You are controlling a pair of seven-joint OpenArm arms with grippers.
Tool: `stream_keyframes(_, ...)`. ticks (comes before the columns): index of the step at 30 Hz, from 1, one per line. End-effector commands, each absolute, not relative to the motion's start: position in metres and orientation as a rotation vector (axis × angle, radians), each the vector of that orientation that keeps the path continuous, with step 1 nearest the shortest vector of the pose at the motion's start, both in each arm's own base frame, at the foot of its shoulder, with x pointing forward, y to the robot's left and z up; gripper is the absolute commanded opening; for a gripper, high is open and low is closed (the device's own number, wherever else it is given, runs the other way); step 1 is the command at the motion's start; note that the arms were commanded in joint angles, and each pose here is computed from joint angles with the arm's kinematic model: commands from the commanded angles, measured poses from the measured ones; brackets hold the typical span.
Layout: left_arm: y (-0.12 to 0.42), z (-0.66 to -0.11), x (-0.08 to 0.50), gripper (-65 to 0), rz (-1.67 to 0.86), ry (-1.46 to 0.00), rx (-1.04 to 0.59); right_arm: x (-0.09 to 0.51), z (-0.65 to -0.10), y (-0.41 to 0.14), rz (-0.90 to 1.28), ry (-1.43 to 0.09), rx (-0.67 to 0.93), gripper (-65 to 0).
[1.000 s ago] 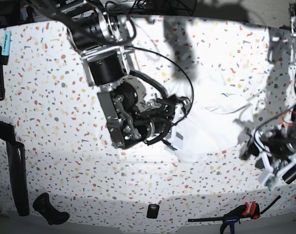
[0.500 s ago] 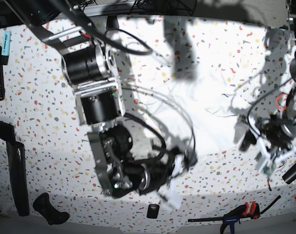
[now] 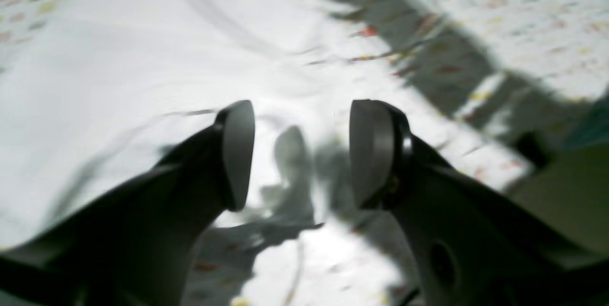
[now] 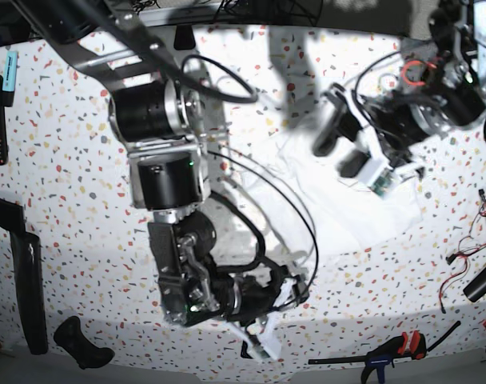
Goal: Fold the T-shirt properly
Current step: 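Press and adjust the stacked shirt with both grippers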
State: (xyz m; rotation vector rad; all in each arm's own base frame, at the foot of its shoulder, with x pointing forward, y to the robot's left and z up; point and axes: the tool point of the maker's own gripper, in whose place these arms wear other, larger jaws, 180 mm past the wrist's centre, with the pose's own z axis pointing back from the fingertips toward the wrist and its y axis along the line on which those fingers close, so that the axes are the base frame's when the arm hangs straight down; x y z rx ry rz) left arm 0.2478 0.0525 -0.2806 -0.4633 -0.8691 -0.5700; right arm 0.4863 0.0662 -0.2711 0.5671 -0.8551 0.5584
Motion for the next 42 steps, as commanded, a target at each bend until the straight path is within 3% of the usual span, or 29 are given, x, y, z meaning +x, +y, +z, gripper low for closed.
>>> stream_keyframes(1, 0.048, -0.27, 0.251, -34.5, -0.571, -0.915, -0.48, 0.499, -0.256, 0.064, 0.569, -0.906, 0.543, -36.2)
stream_keyframes(7, 0.045, -0.298, 0.248, -34.5, -0.492, -0.851, -0.501, 0.487, -0.312, 0.067, 0.595, -0.772, 0.475, -36.2)
stream_keyframes(12, 0.053, -0.354, 0.248, -34.5, -0.392, -0.728, -0.522, 0.48, -0.323, 0.071, 0.62, -0.735, 0.466, -36.2)
stream_keyframes(18, 0.092, -0.396, 0.26, -34.5, -0.431, -0.629, -0.295, 0.447, -0.35, 0.068, 0.716, -0.508, 0.403, -36.2)
stream_keyframes(25, 0.125, -0.385, 0.286, -34.5, -0.455, -0.675, -0.137, 0.399, -0.37, 0.063, 0.88, -0.263, 0.397, -36.2)
stream_keyframes(42, 0.156, -0.349, 0.329, -34.5, -0.455, -0.923, 0.007, 0.375, -0.388, 0.018, 0.846, -0.298, 0.434, -36.2)
